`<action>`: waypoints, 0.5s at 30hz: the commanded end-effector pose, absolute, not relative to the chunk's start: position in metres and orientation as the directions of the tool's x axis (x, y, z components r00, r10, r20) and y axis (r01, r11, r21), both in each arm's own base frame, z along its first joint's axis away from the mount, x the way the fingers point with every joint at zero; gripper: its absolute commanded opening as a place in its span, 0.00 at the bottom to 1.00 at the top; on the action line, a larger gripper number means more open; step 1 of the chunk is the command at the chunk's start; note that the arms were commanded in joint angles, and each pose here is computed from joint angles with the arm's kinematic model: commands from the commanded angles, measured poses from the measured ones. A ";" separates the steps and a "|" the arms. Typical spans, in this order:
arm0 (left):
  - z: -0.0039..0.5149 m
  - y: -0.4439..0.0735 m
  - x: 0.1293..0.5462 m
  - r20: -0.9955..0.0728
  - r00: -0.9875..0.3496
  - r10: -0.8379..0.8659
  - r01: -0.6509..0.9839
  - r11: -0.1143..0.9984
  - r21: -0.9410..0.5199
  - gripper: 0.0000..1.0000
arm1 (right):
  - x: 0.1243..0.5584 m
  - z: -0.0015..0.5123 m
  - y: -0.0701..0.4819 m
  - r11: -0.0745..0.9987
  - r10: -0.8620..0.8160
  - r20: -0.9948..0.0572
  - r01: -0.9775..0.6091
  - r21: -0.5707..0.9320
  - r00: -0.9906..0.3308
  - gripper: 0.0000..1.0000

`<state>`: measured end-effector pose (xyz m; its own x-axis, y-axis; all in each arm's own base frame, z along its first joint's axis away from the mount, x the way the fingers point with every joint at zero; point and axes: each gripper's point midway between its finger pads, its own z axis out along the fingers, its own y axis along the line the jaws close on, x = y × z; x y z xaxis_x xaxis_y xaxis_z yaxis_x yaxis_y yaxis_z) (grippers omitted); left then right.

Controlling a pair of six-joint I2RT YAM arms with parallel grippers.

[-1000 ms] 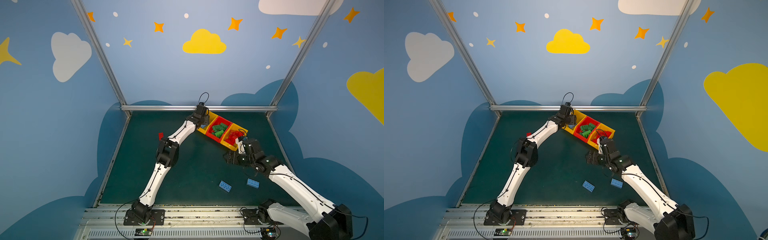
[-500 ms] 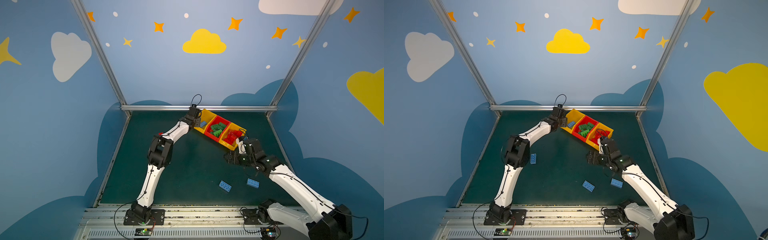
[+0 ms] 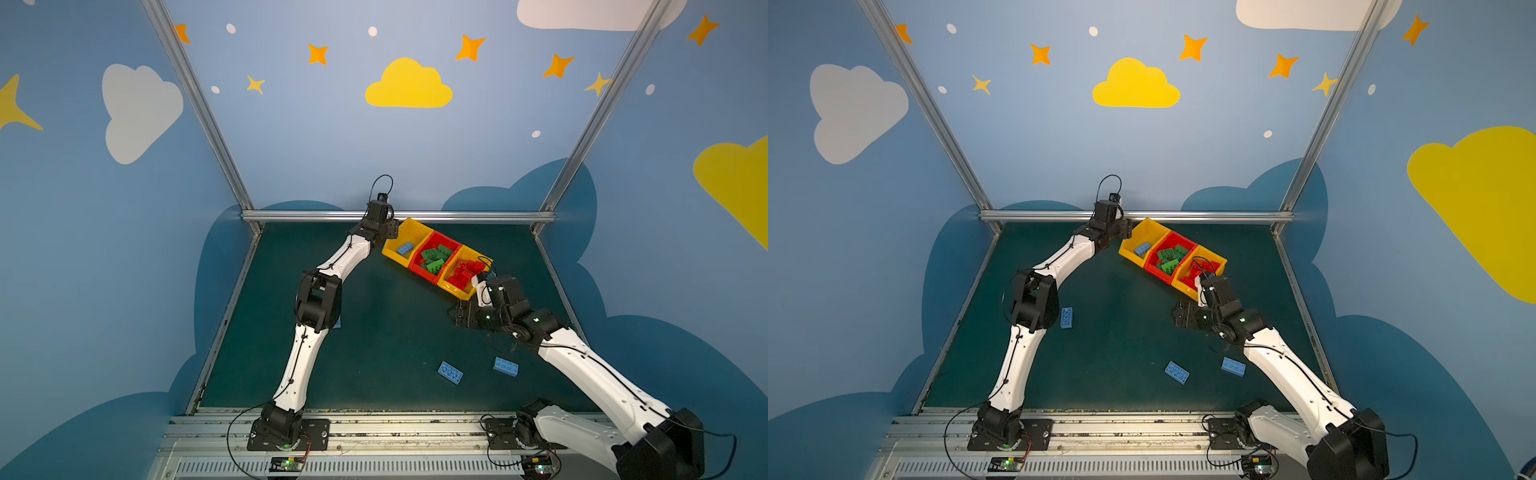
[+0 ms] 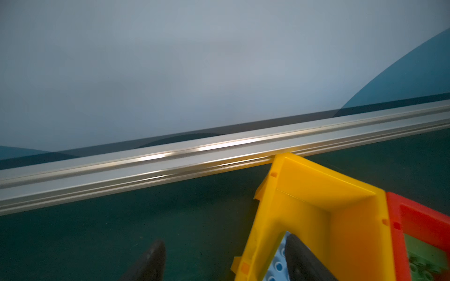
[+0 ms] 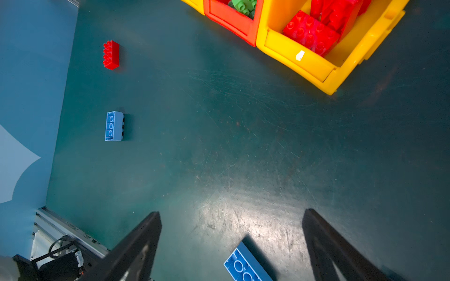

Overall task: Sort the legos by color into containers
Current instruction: 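Open the left gripper to drop the light blue brick into the yellow bin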

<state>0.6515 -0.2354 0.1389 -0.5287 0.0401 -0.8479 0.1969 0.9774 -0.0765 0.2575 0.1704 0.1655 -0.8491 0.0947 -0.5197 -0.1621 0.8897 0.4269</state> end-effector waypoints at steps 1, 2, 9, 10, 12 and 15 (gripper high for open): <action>0.113 -0.245 0.644 -0.803 -0.591 0.074 0.256 0.962 -0.100 0.74 | 0.263 0.174 0.169 0.894 0.105 -0.528 -0.152 0.421 -0.843 0.89; 0.112 -0.249 0.643 -0.800 -0.595 0.074 0.264 0.958 -0.108 0.73 | 0.263 0.175 0.169 0.894 0.106 -0.529 -0.152 0.421 -0.842 0.89; 0.099 -0.266 0.620 -0.739 -0.666 0.097 0.351 0.916 -0.196 0.70 | 0.263 0.174 0.173 0.887 0.108 -0.515 -0.151 0.436 -0.851 0.89; 0.097 -0.267 0.616 -0.731 -0.676 0.097 0.356 0.911 -0.209 0.69 | 0.263 0.175 0.173 0.886 0.108 -0.513 -0.151 0.438 -0.852 0.89; 0.092 -0.270 0.607 -0.718 -0.690 0.094 0.358 0.906 -0.225 0.67 | 0.261 0.175 0.173 0.884 0.106 -0.511 -0.154 0.441 -0.853 0.89; 0.089 -0.272 0.594 -0.712 -0.697 0.085 0.359 0.901 -0.244 0.64 | 0.257 0.177 0.171 0.884 0.107 -0.515 -0.156 0.440 -0.850 0.89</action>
